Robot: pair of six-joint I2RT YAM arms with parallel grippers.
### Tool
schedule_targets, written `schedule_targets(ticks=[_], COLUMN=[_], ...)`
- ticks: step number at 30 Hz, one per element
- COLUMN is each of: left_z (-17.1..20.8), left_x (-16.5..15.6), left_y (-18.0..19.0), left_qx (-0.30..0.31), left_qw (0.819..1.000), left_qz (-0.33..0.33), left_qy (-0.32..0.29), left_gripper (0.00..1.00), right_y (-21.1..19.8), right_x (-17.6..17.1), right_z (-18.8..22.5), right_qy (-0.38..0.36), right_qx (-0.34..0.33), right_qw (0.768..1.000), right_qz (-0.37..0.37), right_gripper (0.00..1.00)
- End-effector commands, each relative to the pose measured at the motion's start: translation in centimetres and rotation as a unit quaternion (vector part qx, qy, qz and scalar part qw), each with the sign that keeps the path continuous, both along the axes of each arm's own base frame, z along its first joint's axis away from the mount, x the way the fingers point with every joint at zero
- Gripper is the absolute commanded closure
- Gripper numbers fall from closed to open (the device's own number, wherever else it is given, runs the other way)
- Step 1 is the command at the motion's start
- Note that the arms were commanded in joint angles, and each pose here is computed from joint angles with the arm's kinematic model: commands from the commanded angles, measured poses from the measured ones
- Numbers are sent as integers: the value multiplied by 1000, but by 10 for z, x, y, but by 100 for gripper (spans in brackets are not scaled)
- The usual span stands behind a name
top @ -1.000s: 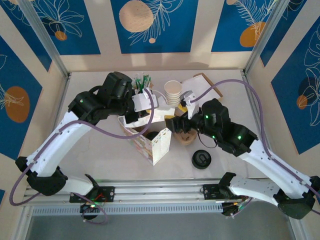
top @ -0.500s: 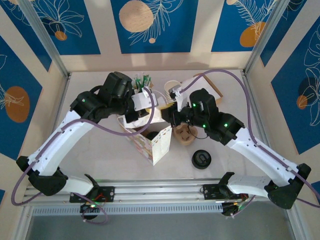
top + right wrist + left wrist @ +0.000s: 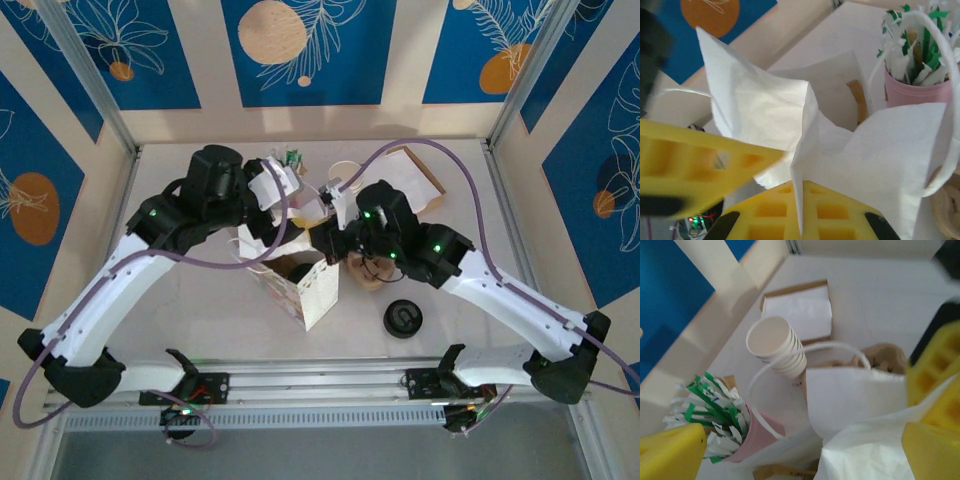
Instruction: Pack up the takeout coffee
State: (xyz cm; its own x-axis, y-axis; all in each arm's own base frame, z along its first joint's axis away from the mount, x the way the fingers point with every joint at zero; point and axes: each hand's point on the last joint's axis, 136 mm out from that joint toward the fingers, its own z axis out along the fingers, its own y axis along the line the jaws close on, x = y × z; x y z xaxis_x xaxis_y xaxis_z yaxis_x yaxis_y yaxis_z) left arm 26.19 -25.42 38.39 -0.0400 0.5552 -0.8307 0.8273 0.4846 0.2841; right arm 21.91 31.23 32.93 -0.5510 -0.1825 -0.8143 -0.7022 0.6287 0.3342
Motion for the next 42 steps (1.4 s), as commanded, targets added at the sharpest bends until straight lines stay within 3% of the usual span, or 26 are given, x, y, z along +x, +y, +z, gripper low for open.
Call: schedule_targets(ticks=[1,15,19,26,30,32,38,42], left_z=[41,54,46,27,21,20,29,47], left_x=[-9,5,4,4,0,-3,-12,-23], left_y=[-2,30,39,63,71,76,89,101], left_qx=[-92,-163,-170,-156,-151,-150,-153,-175], left_qw=[996,976,970,958,955,954,953,950], left_qz=[-3,135,163,226,239,244,254,253], left_qy=[-11,48,61,77,85,84,69,44], left_gripper=[0,0,0,5,6,6,3,0], right_y=[1,-1,-13,2,7,8,8,3], right_x=[6,29,41,40,37,33,19,6], right_z=[-6,-61,-68,-64,-53,-44,-4,34], right_qy=[15,44,22,-12,-22,-25,-45,-81], right_qx=[-25,-163,-213,-235,-220,-208,-147,-99], right_qw=[999,983,971,968,972,975,986,990], right_qz=[-21,-65,-106,-85,-81,-78,-63,-55], right_gripper=[100,100,100,98,91,79,55,50])
